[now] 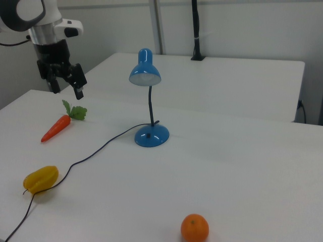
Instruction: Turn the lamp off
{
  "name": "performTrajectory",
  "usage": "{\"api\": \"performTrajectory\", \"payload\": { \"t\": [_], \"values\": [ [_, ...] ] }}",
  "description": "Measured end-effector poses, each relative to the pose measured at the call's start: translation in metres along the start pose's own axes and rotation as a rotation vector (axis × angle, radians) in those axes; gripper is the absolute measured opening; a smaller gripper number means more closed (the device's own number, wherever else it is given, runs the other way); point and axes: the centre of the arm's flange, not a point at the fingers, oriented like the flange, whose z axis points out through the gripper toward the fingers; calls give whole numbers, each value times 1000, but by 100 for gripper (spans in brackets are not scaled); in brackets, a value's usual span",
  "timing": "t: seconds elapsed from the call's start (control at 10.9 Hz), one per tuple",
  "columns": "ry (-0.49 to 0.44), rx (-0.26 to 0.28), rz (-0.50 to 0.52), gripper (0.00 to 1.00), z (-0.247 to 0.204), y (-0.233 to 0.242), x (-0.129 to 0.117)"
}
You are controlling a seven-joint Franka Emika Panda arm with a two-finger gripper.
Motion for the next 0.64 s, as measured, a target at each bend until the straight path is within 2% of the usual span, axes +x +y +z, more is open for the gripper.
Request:
{"api": "performTrajectory", "payload": {
  "t": [0.28,0.64],
  "values": [
    [58,3,-124,100,2,0,12],
    [63,2,-146,100,3,4,14]
  ]
}}
